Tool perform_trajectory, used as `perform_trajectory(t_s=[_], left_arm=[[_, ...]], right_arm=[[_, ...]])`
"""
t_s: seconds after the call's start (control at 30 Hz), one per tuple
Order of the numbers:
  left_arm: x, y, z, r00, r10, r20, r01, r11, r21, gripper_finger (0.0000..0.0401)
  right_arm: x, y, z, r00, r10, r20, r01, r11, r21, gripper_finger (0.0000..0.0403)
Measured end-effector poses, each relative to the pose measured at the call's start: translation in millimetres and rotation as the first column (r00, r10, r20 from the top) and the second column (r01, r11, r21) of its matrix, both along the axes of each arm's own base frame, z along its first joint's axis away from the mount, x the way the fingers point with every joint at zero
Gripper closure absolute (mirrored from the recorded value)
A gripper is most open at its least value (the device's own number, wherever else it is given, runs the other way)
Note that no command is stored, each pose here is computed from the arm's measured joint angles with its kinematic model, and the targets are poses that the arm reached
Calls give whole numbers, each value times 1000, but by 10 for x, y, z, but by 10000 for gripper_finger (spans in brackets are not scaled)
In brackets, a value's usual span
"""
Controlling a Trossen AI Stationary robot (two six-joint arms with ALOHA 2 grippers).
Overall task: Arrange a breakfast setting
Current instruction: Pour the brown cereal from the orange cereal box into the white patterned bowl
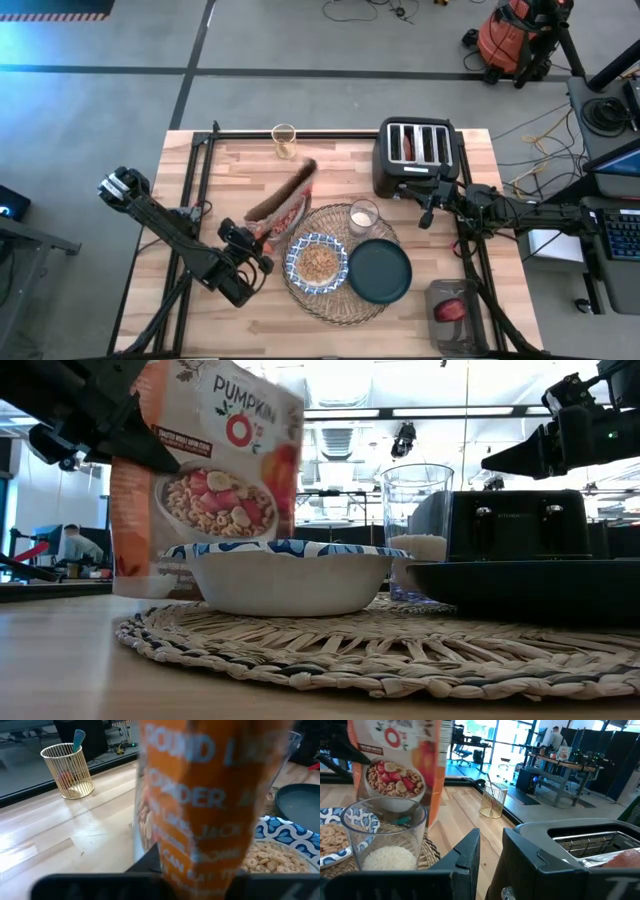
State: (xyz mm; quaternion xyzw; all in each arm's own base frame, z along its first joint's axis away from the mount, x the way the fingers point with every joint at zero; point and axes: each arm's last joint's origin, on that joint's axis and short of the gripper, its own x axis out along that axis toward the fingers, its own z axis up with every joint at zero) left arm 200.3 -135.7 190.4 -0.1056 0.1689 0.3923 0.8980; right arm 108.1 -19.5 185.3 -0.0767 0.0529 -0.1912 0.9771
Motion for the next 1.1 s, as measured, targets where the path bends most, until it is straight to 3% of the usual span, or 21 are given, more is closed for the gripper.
perform_trajectory(t_s=[0.23, 0.5, 0.8, 1.1], left_arm=[[-24, 19, -5, 999, 27, 18, -27, 999, -21, 400], [-202, 176, 1, 987, 162, -6, -162, 986, -35, 401], [-351, 357, 51, 938, 337, -86, -341, 940, -30, 401], [-350, 552, 71, 872, 471, -133, -475, 880, 3, 401]], right_arm=[[0, 0, 0, 1000, 0, 0, 0, 1000, 0, 330], [0, 0, 0, 1000, 0, 0, 0, 1000, 0, 330], [0, 0, 0, 1000, 0, 0, 0, 1000, 0, 330], [0, 0, 0, 1000, 0, 0, 0, 1000, 0, 330]])
